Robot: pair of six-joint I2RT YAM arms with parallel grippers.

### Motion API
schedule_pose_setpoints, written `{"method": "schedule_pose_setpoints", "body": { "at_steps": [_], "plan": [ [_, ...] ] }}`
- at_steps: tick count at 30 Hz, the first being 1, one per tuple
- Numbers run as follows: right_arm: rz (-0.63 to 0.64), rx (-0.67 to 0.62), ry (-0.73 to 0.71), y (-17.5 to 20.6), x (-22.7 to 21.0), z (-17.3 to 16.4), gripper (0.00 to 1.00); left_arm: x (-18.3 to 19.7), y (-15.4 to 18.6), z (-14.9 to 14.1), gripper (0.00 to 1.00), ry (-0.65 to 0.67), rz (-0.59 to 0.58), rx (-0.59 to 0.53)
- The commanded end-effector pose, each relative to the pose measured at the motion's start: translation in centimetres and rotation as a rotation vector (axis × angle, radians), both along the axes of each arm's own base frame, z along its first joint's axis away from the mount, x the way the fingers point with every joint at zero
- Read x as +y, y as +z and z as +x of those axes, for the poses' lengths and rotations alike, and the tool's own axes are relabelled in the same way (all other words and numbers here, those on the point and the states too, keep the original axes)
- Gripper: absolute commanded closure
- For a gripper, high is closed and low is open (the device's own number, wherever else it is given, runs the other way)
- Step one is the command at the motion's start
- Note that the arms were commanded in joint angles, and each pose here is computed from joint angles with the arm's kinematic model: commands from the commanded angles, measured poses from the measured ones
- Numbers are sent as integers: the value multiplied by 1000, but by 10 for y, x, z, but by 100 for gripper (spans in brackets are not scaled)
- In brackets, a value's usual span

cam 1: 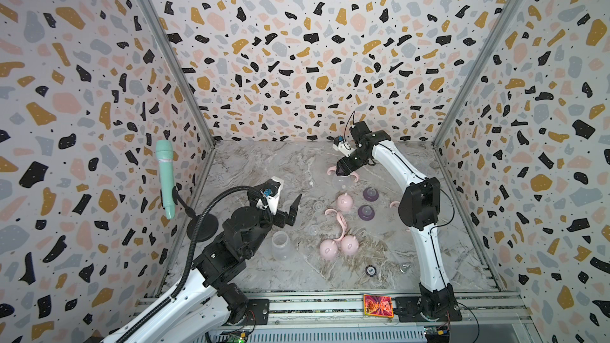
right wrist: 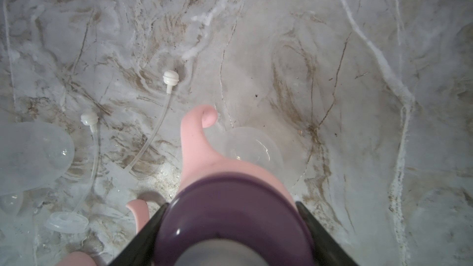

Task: Assemble the baby bottles
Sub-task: Place the baby bottle at the center of the board.

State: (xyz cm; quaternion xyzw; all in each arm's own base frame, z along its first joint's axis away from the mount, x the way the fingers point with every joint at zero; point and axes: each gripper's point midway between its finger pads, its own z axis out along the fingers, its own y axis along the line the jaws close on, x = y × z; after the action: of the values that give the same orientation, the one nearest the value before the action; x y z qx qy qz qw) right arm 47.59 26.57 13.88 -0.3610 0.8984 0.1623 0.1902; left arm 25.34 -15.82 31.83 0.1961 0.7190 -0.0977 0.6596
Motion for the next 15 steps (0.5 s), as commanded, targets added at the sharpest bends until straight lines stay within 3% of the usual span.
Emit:
{"method": "schedule_pose_setpoints", "body": {
  "at_steps": [1,4,8,15],
  "plan": [
    [18,-13,-11,10,-1,3,90,-1,-1,0,0,-5,7,-6],
    [10,1,-17,2,-3,3,79,-2,-3,1,0,-9,12,-1],
    [16,-2,-24,2,-3,3,50,-3,-5,2,0,-9,19,4],
    [80,-93,-33,34,3,9,18,-5,-9,2,0,-17,28,15]
  ]
}}
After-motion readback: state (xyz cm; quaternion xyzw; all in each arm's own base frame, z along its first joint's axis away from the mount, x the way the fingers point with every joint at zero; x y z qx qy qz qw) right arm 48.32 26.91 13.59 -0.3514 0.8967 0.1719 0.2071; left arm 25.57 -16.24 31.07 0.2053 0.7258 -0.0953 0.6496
